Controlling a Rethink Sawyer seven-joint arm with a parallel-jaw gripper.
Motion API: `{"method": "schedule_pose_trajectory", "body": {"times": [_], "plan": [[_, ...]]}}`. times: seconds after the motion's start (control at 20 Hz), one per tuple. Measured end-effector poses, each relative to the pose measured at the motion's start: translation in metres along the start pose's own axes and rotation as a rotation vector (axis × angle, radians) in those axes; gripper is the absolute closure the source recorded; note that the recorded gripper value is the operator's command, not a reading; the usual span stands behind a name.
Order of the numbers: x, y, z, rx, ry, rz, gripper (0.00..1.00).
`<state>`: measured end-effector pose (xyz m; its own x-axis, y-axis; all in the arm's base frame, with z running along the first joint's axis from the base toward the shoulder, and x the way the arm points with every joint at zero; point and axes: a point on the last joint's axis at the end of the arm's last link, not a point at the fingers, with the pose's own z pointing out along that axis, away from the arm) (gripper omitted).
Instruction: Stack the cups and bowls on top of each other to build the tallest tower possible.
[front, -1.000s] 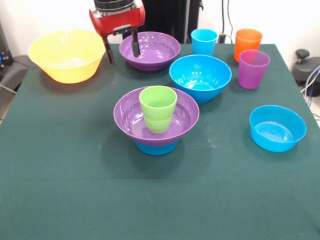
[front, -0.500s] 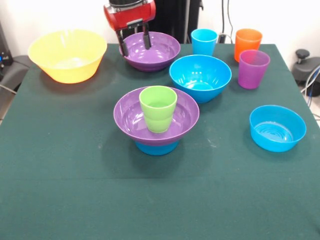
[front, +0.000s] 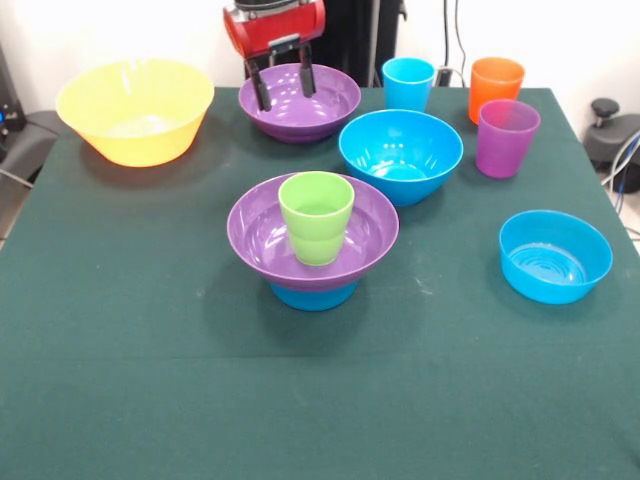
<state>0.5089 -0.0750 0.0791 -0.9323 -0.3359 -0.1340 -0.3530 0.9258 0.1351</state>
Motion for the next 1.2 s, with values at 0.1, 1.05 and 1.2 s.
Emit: {"method": "schedule_pose_trajectory", "body": {"times": [0.1, 1.05, 1.2], "plan": [[-0.003, 0.002, 0.000, 0.004, -0.019, 0.004, 0.00], [-0.039, 0.023, 0.016, -0.007, -0.256, 0.148, 0.00], [-0.041, 0.032, 0.024, -0.024, -0.262, 0.160, 0.00]]}}
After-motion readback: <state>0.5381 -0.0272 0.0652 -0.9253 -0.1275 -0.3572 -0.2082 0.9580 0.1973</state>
